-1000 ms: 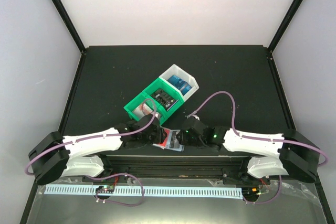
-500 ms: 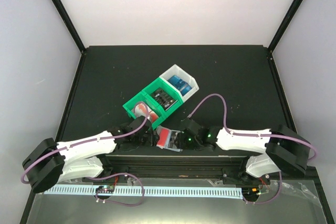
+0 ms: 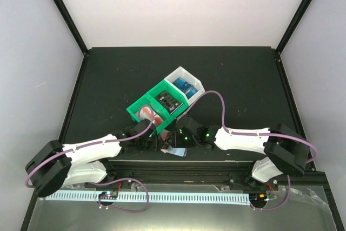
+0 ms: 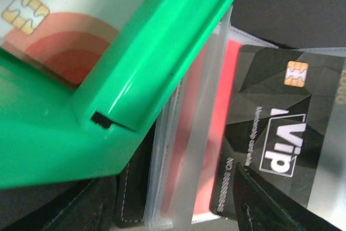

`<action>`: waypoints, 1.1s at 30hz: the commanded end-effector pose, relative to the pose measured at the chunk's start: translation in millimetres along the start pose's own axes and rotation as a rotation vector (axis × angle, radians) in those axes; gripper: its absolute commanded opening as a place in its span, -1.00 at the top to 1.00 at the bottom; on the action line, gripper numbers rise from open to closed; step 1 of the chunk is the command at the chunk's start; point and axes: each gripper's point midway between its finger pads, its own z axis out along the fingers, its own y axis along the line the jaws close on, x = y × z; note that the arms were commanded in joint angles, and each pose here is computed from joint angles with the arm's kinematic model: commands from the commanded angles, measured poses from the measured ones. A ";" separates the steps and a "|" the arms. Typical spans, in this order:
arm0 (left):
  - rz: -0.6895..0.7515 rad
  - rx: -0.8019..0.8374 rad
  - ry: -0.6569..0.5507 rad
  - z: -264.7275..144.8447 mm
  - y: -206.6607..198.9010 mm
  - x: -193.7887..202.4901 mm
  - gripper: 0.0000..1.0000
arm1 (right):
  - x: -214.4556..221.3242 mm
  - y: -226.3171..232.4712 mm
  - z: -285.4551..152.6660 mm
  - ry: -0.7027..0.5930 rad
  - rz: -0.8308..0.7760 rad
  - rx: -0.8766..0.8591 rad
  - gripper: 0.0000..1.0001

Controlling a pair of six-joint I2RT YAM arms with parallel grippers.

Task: Put the credit cards into the card holder
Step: Turn over the card slot in the card holder.

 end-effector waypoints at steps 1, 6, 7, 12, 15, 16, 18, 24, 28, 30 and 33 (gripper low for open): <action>0.006 -0.004 0.010 3.8 2.2 0.7 -0.18 | -12.1 16.3 5.5 -0.026 -0.036 -0.041 0.18; -0.002 -0.028 -0.019 -1.7 6.6 -4.0 -0.08 | -14.9 27.1 15.0 -0.014 -0.054 -0.070 0.18; -0.003 -0.033 -0.028 -3.8 7.8 -4.9 -0.07 | -15.3 28.8 16.2 -0.014 -0.060 -0.078 0.18; 0.000 -0.027 -0.033 -4.8 9.8 -3.7 -0.05 | -16.9 36.1 18.8 -0.016 -0.074 -0.110 0.18; 0.007 -0.030 -0.001 -0.3 10.4 0.5 0.09 | -17.0 34.3 17.9 -0.021 -0.065 -0.105 0.18; 0.009 -0.034 0.008 1.1 10.7 1.5 0.17 | -16.6 31.4 17.6 -0.021 -0.061 -0.094 0.18; 0.010 -0.049 0.022 3.3 13.0 3.4 0.24 | -16.7 25.9 17.4 -0.023 -0.052 -0.064 0.20; 0.018 -0.035 0.038 6.1 9.7 5.1 0.35 | -12.7 4.1 16.1 -0.007 -0.004 0.054 0.26; 0.018 -0.040 0.042 7.4 10.9 5.8 0.35 | -15.7 3.2 14.5 -0.015 0.005 0.076 0.27; 0.018 -0.038 0.043 7.3 10.4 5.8 0.35 | -18.8 1.1 10.9 -0.034 0.013 0.089 0.28; 0.021 -0.038 0.044 7.4 10.3 6.0 0.35 | -19.9 -5.1 6.7 -0.048 0.015 0.119 0.28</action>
